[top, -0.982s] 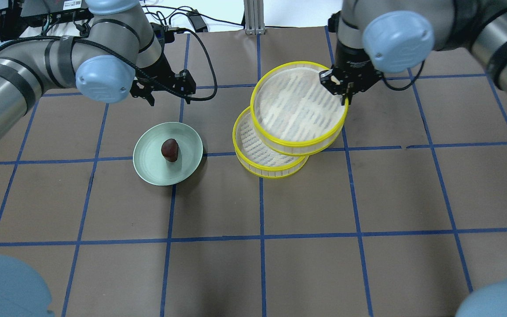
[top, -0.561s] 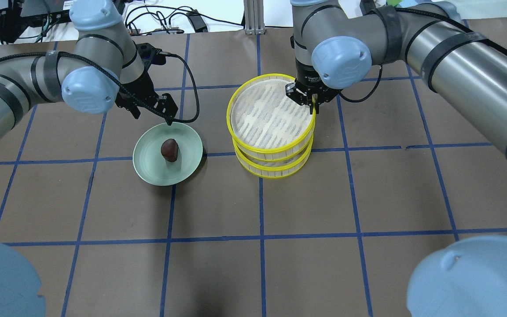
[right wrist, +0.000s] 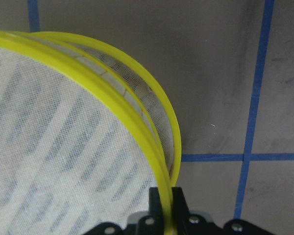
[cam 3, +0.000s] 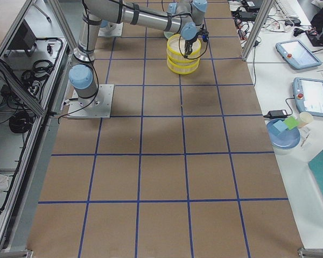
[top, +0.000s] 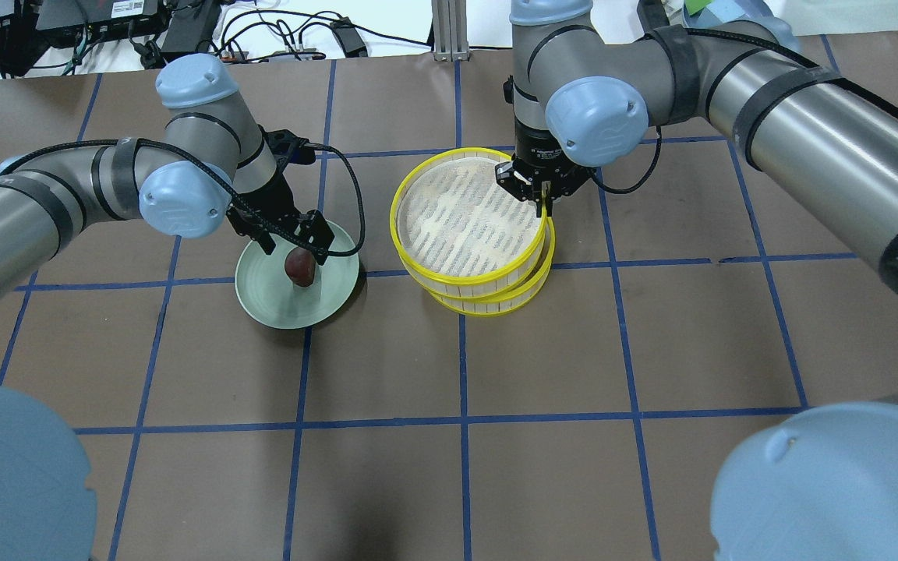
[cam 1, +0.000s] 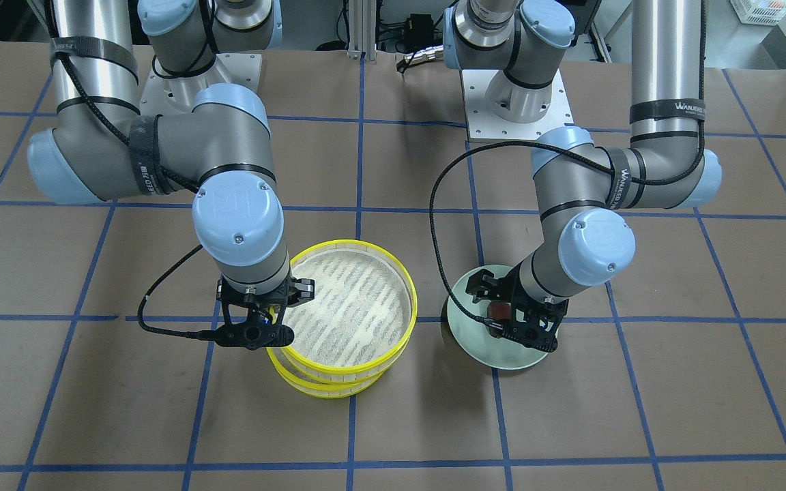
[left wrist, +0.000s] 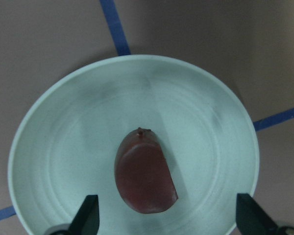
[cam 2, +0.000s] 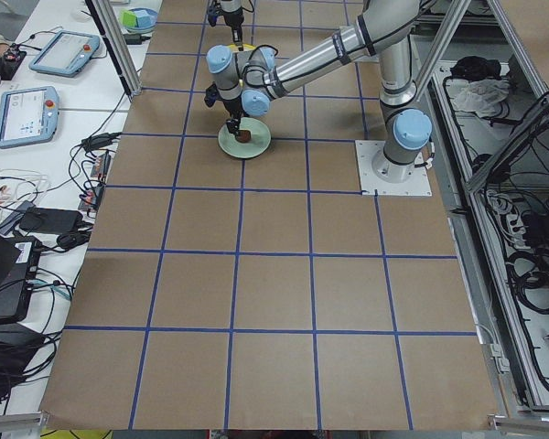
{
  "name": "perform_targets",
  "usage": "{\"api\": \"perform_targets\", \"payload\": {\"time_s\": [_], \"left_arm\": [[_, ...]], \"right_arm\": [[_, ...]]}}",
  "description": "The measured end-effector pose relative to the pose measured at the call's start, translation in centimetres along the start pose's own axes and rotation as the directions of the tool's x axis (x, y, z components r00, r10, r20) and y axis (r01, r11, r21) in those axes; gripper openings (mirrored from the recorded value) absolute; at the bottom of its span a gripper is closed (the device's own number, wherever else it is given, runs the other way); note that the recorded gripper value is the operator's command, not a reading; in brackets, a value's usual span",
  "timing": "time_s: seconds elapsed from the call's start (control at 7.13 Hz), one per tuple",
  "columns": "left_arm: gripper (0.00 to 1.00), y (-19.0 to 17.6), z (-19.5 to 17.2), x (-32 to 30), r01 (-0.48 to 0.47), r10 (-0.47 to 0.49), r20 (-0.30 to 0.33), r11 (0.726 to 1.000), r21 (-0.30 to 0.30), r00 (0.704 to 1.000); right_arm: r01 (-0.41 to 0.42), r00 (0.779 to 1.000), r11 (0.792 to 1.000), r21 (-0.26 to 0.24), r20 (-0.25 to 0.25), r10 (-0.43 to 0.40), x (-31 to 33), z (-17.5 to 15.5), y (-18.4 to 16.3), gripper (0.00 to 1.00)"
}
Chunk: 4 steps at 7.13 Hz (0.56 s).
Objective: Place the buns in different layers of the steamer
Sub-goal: 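Grasp the brown bun on the plate with the left gripper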
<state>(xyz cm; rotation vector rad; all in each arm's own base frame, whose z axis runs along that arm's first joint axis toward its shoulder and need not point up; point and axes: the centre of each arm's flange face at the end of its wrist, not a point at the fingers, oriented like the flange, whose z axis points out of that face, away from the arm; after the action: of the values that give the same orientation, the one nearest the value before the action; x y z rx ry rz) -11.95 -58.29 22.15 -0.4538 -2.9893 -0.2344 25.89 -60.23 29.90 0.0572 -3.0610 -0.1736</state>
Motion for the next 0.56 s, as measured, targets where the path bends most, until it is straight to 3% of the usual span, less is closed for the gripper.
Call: {"api": "perform_targets", "payload": {"time_s": [0.56], "left_arm": [[0.90,-0.9,2.2,-0.4,-0.048,0.048,-0.014,0.999,0.001,0.999]], "right_arm": [[0.037,0.998,0.999,0.006,-0.048,-0.037,0.5,0.3,-0.1,0.00]]}}
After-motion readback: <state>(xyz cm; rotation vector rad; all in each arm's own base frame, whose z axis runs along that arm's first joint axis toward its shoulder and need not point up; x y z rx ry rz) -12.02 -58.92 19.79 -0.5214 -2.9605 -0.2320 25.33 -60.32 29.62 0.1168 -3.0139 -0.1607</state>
